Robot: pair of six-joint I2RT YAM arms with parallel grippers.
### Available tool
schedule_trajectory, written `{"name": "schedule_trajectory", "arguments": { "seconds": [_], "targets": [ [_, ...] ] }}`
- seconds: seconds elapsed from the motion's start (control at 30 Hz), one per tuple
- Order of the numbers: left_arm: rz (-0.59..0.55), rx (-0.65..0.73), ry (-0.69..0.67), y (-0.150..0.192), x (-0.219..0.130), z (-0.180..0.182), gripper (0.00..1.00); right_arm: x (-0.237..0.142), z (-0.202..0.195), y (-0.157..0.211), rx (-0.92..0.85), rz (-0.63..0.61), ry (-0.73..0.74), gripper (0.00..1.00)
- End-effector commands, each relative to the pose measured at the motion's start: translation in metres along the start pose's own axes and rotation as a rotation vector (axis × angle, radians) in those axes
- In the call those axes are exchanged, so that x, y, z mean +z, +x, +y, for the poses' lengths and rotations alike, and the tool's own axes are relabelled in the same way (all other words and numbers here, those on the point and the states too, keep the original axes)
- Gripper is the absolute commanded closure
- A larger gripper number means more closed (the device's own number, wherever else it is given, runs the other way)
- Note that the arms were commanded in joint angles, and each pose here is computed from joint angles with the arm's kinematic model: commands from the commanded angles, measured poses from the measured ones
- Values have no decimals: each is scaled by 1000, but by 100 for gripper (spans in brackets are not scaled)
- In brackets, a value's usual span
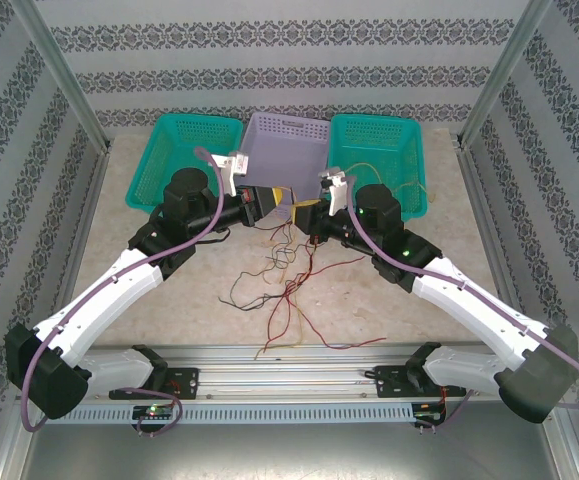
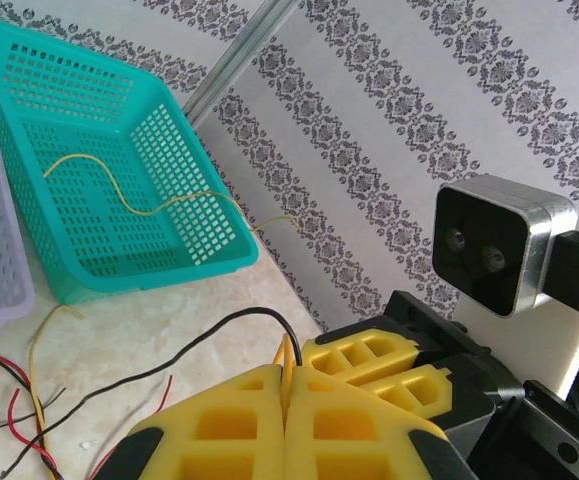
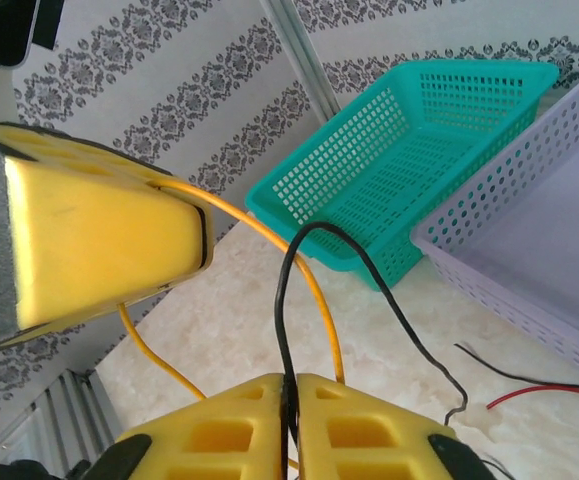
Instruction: Untangle the cables
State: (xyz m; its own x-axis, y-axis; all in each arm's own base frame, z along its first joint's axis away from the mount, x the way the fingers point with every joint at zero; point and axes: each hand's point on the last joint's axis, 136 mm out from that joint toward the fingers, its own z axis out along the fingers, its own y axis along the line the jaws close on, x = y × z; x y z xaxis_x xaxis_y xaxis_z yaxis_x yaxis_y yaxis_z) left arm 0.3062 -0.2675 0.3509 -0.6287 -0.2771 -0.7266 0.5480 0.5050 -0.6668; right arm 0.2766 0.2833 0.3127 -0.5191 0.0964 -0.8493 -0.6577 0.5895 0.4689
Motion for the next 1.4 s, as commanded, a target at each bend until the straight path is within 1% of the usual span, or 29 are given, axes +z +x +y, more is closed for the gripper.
{"name": "schedule_trajectory", "arguments": {
  "seconds": [0.0, 0.17, 0.37, 0.5, 0.53, 0.63, 0.7, 0.8, 0.9, 1.03, 1.17, 1.23, 1.3, 1.37],
  "targets": [
    [-7, 34, -4, -3, -6, -4, 100, -10, 9, -14, -31, -35, -11, 94],
    [3, 64, -52, -3, -10, 2, 100, -22, 3, -11, -24, -43, -6, 100],
    [21, 71, -95, -1, -9, 11, 100, -38, -4, -12, 5, -58, -13, 100],
    [17, 94, -136, -5, -14, 17, 100, -54, -14, -17, 12, -89, 30, 100],
    [10, 100, -154, -9, -17, 20, 100, -61, -19, -21, 14, -111, 55, 100],
    [-7, 110, -233, -20, -33, 36, 100, -96, -47, -39, 31, -223, 222, 100],
    [-30, 95, -296, -30, -48, 50, 100, -131, -69, -54, 52, -318, 374, 100],
    [-62, 97, -371, -40, -67, 63, 100, -177, -89, -71, 70, -420, 540, 100],
    [-82, 123, -399, -47, -78, 64, 100, -210, -95, -82, 58, -483, 649, 100],
    [-102, 157, -422, -54, -85, 60, 100, -234, -92, -92, 24, -514, 725, 100],
    [-202, 233, -526, -74, -117, 57, 100, -265, -91, -101, 1, -570, 840, 100],
    [-247, 255, -542, -82, -131, 51, 100, -264, -85, -105, -7, -576, 804, 100],
    [-276, 271, -527, -88, -141, 39, 100, -249, -73, -112, -15, -543, 706, 100],
    [-321, 295, -514, -95, -152, 25, 100, -238, -70, -117, -11, -502, 667, 100]
  ]
}}
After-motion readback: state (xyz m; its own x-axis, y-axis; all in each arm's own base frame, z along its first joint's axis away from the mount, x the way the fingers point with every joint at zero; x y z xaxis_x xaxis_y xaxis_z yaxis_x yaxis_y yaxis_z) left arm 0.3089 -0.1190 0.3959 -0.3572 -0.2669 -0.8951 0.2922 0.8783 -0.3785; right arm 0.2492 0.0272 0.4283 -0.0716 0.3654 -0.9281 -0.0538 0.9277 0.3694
